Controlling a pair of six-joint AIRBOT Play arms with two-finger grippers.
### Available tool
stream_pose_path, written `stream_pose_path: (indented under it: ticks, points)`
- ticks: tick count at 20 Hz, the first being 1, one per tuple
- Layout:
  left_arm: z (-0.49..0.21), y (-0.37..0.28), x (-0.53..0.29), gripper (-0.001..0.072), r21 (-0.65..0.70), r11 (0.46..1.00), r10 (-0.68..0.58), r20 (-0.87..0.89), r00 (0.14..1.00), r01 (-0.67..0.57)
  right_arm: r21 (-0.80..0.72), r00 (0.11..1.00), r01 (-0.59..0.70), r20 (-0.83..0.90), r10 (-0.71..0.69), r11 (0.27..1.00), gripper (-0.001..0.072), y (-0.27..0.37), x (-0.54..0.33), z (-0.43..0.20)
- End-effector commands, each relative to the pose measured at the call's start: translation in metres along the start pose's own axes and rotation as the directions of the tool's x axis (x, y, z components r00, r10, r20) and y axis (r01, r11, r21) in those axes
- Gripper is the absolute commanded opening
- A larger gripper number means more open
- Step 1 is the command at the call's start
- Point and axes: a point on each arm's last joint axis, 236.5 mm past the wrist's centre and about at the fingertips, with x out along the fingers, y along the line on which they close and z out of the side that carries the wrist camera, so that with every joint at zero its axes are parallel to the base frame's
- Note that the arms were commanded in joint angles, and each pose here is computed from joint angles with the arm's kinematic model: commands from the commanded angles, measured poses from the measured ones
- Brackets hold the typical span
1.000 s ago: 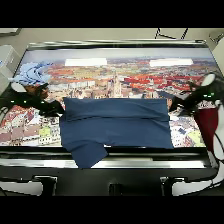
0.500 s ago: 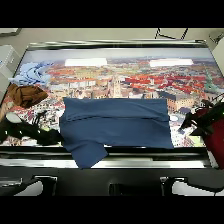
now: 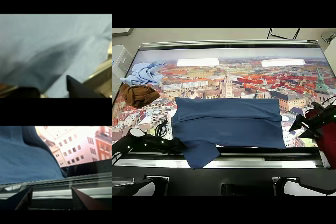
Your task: Fold the clothes and pants, and hang the long-sleeved shirts on hangers.
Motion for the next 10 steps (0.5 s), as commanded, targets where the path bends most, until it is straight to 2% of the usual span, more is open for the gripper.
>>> stream_pose_path:
  ticks: [1,2,4,7,10]
  points:
    - [0.006,0.0,0.007,0.0106,0.004,1.0,0.024,0.035,0.999,-0.024,-0.001,1.0,-0.002,0.002,0.002,1.0,0.0562,0.0,0.0,0.0]
    - [0.001,-0.003,0.008,0.0023,0.03,0.999,0.016,0.011,1.0,-0.016,0.001,1.0,0.0,-0.001,0.0,1.0,0.0562,-0.001,0.002,-0.001]
    - [-0.009,-0.006,0.007,0.0025,0.056,0.998,0.003,-0.028,1.0,-0.001,0.013,0.999,0.004,-0.045,-0.004,1.0,0.0564,-0.006,0.017,-0.011]
    - [-0.01,-0.007,0.007,0.0025,0.063,0.998,0.0,-0.035,0.999,0.002,0.012,0.991,-0.02,-0.133,0.021,1.0,0.0623,-0.012,0.059,-0.036]
    - [-0.013,-0.008,0.007,0.0025,0.064,0.998,-0.006,-0.047,0.999,0.009,0.02,0.992,-0.052,-0.115,0.054,0.998,0.0626,-0.01,0.083,-0.037]
